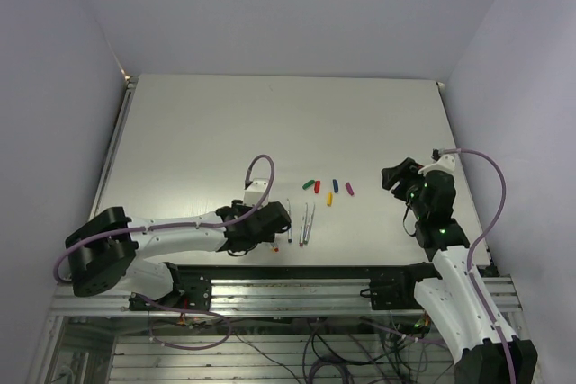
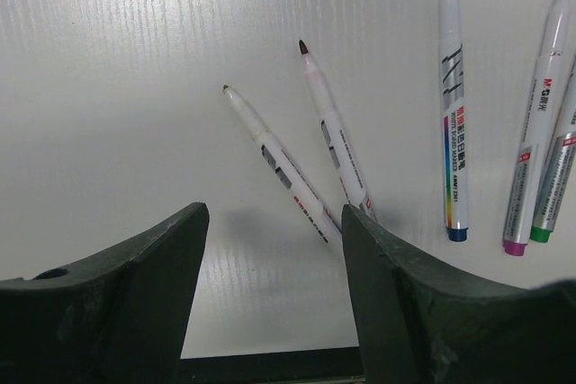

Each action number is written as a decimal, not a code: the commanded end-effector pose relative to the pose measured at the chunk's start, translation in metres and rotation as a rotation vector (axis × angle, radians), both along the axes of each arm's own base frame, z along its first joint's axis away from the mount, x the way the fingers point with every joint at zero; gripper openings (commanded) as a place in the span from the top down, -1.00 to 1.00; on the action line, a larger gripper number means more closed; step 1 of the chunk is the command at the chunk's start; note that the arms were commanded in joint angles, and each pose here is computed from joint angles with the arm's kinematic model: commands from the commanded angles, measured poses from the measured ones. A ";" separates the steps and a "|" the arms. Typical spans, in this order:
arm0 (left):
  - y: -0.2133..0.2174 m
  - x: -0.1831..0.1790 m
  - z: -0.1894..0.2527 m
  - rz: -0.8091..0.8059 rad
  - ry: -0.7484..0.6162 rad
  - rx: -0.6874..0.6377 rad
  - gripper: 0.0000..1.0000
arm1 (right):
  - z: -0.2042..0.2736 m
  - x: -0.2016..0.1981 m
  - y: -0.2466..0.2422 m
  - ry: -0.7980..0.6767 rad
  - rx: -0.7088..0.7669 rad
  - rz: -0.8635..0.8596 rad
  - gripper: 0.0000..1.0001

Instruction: Insert the pens into the pen caps

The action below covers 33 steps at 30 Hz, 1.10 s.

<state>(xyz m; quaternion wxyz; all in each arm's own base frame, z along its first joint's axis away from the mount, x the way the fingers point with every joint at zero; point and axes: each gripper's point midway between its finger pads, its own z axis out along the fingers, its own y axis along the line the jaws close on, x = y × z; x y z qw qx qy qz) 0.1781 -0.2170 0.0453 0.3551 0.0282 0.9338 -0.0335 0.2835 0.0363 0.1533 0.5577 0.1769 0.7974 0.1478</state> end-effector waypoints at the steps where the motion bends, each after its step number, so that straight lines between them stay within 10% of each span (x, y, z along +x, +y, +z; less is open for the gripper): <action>1: -0.005 0.005 0.004 0.013 -0.021 0.004 -0.43 | 0.000 0.001 0.002 -0.012 -0.001 0.017 -0.18; 23: 0.001 -0.004 -0.018 -0.040 0.055 0.125 -0.45 | -0.004 0.002 0.002 -0.004 -0.006 0.020 -0.20; 33: 0.018 -0.038 -0.024 -0.105 0.202 0.132 0.04 | -0.002 0.002 0.003 -0.011 0.002 0.023 -0.21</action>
